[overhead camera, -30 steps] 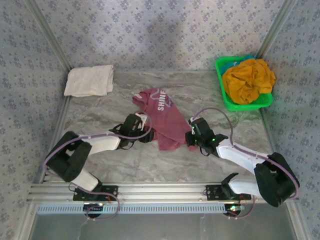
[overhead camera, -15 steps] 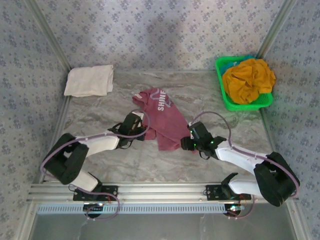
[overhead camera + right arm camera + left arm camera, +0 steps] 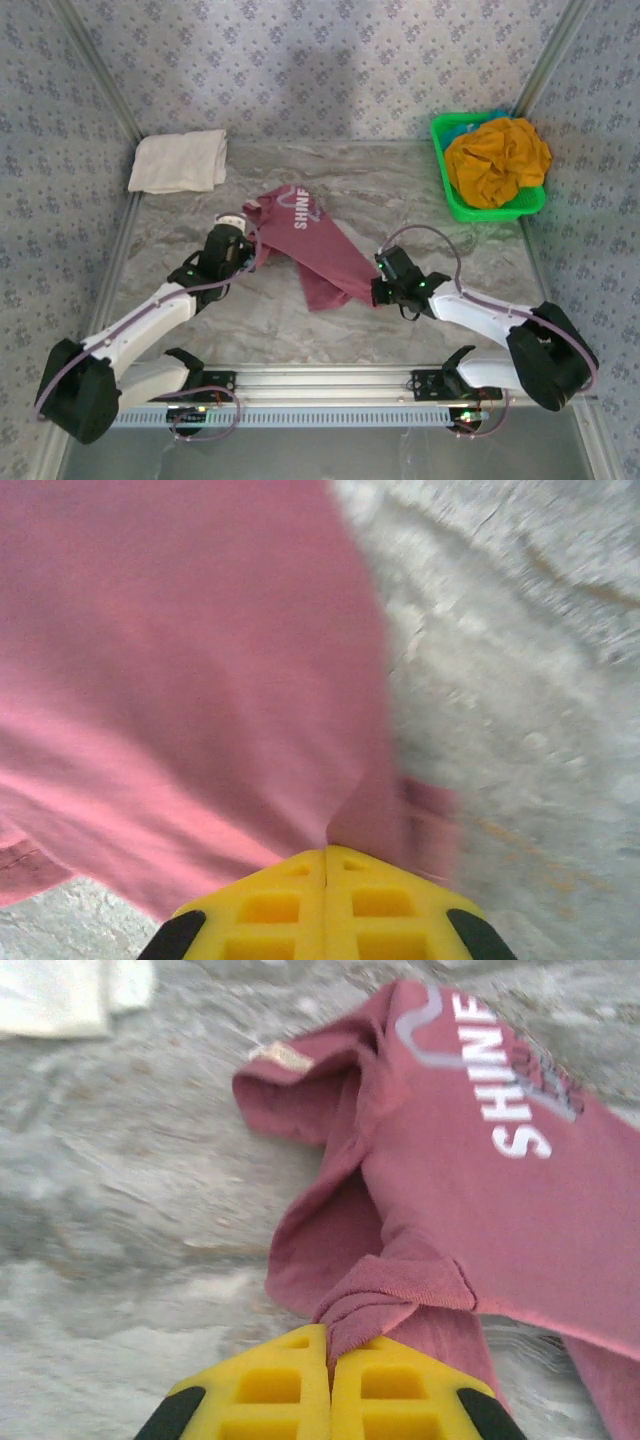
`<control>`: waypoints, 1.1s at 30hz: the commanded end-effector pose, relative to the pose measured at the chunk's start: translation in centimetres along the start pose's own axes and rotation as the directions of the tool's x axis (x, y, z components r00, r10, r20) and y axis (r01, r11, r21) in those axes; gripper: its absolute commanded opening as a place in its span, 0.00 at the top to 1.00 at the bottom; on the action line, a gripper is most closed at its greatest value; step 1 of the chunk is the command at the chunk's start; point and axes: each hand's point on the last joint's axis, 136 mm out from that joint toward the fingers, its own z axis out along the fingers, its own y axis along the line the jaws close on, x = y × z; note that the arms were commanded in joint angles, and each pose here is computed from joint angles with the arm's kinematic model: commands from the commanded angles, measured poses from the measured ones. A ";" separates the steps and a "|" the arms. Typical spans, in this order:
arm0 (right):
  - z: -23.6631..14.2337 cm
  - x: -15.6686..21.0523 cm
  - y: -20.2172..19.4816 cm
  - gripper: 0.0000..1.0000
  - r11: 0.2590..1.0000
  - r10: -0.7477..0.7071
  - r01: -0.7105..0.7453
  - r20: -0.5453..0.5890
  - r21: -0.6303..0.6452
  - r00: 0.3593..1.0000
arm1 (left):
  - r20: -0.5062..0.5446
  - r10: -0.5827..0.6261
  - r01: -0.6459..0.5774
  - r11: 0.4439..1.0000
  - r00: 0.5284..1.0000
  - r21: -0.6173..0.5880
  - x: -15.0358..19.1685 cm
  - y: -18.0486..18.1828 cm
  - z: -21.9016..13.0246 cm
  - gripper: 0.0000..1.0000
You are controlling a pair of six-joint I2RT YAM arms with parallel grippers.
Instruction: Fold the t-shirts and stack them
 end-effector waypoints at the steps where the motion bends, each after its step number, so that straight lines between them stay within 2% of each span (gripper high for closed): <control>1: -2.3 -3.6 -0.4 1.00 1.000 -0.001 0.001 0.097 0.003 0.995 | 0.032 0.051 -0.048 0.995 0.998 -0.088 -0.8 2.5 -1.5 1.00; 5: -5.1 -7.3 -0.4 1.00 0.999 -0.018 0.022 0.186 -0.024 0.982 | 0.098 0.071 -0.061 0.993 0.993 -0.101 -3.0 3.2 -3.3 1.00; 7: -6.1 -8.3 1.4 0.99 0.990 -0.067 0.091 0.202 -0.108 0.977 | 0.140 0.089 -0.081 0.995 0.986 -0.066 -4.6 2.5 -4.1 1.00; 10: -5.2 -6.8 4.4 0.69 0.955 -0.163 0.193 0.144 -0.225 0.976 | 0.171 0.099 -0.096 0.995 0.980 -0.028 -6.3 1.7 -4.9 1.00; 13: -2.9 -2.9 7.3 0.51 0.906 -0.310 0.313 0.056 -0.285 0.949 | 0.175 0.102 -0.100 0.995 0.979 -0.020 -6.8 1.4 -5.0 1.00; 17: -1.0 0.9 10.1 0.41 0.859 -0.438 0.415 -0.011 -0.301 0.899 | 0.168 0.091 -0.089 0.996 0.981 -0.022 -6.8 1.5 -4.9 1.00; 21: 0.1 2.4 10.2 0.30 0.854 -0.479 0.463 -0.014 -0.236 0.878 | 0.187 0.078 -0.072 0.997 0.979 -0.039 -7.2 1.9 -5.5 1.00; 29: 2.8 3.9 9.3 0.30 0.846 -0.521 0.504 -0.066 -0.177 0.851 | 0.219 0.069 -0.061 0.997 0.973 -0.043 -8.5 1.9 -6.0 1.00; 31: 3.4 3.4 8.7 0.41 0.853 -0.518 0.507 -0.072 -0.126 0.853 | 0.223 0.072 -0.060 0.997 0.972 -0.058 -8.7 2.2 -6.1 1.00; 33: 3.4 2.5 8.2 0.63 0.858 -0.512 0.507 -0.063 -0.079 0.856 | 0.231 0.076 -0.059 0.995 0.970 -0.083 -8.9 2.6 -6.3 1.00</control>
